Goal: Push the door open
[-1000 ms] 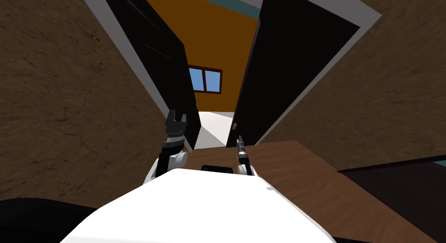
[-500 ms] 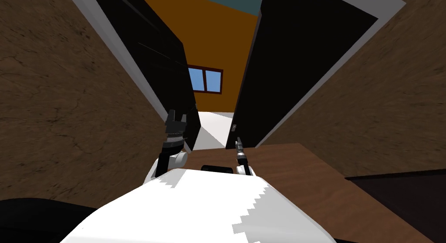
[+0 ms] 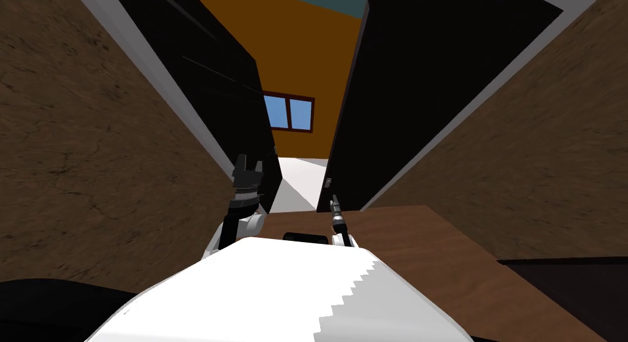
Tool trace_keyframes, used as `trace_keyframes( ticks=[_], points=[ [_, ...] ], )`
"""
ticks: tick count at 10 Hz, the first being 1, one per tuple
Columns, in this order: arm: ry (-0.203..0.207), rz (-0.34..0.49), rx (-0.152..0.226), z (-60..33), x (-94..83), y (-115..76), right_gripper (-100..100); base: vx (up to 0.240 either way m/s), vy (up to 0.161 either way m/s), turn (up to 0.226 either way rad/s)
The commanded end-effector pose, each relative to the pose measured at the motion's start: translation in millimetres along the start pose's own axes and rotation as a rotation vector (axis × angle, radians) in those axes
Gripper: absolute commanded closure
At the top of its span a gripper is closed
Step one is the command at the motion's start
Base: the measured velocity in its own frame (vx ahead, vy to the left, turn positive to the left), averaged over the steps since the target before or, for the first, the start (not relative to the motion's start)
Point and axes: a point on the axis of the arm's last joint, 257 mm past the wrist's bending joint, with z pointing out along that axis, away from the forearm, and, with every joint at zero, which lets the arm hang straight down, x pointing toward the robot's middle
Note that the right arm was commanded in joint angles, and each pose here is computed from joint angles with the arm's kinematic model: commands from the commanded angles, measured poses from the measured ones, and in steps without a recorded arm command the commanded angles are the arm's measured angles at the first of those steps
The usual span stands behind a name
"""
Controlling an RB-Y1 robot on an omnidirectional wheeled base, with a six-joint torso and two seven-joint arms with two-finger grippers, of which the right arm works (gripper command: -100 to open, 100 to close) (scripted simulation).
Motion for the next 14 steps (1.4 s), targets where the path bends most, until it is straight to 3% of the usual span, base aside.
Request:
trace_keyframes(
  ticks=[1, 6, 14],
  points=[
    [0.003, 0.004, 0.012, -1.6, 2.9, -7.1, -100, 0.083, -0.065, 0.033],
    [0.015, 0.021, 0.058, -6.0, 11.1, -31.4, -100, 0.117, -0.077, 0.038],
    [-0.003, 0.017, 0.058, 1.0, 4.4, -31.8, -100, 0.169, 0.006, 0.023]
  ],
)
